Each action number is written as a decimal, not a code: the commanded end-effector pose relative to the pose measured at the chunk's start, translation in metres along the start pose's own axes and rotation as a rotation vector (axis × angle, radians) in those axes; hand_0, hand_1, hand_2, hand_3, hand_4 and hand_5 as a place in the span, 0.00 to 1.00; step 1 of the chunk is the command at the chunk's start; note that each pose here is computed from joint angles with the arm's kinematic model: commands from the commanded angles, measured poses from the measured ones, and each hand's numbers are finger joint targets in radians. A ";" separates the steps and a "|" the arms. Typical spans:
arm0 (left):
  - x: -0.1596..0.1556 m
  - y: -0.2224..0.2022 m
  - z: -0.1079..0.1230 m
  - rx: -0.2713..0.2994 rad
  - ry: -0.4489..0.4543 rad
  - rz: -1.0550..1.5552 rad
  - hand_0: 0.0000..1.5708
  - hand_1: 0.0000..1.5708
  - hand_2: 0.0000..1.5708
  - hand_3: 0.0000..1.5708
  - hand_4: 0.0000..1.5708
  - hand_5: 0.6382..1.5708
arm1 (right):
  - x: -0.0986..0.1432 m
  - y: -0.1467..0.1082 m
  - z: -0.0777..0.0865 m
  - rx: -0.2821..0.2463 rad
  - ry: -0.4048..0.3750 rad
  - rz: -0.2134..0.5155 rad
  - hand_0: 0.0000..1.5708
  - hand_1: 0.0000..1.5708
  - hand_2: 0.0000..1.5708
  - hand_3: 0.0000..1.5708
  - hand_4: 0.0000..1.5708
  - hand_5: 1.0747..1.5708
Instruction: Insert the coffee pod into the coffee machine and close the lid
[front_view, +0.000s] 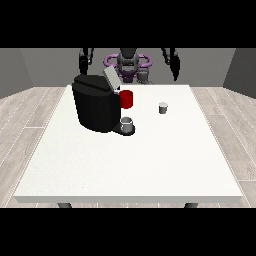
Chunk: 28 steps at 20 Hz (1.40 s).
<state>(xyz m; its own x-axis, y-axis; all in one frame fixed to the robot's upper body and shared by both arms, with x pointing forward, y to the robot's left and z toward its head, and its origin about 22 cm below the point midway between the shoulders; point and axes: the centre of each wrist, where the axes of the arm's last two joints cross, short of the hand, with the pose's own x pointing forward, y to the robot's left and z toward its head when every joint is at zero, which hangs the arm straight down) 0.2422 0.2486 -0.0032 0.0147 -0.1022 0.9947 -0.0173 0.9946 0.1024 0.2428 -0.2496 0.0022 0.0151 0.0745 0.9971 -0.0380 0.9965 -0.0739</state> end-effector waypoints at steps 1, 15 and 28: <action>-0.016 0.009 0.006 -0.007 -0.015 0.001 0.00 0.00 0.00 0.00 0.20 1.00 | -0.002 0.017 -0.003 0.002 0.023 0.003 0.00 0.00 0.00 0.00 0.08 1.00; 0.028 0.085 -0.051 -0.043 -0.073 -0.178 0.00 0.00 0.00 0.00 0.00 1.00 | -0.002 0.019 0.003 -0.146 -0.171 -0.052 0.00 0.00 0.00 0.00 0.14 1.00; 0.009 0.092 -0.092 -0.016 0.041 -0.297 0.00 0.00 0.00 0.00 0.00 1.00 | 0.015 0.023 -0.018 -0.095 -0.230 -0.089 0.00 0.00 0.00 0.00 0.18 1.00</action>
<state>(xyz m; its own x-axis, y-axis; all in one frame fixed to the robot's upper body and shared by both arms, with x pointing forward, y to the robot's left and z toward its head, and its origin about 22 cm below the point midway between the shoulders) 0.3242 0.3323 0.0189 0.0441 -0.3614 0.9314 0.0366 0.9322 0.3600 0.2592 -0.2225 0.0186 -0.1920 0.0021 0.9814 0.0712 0.9974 0.0117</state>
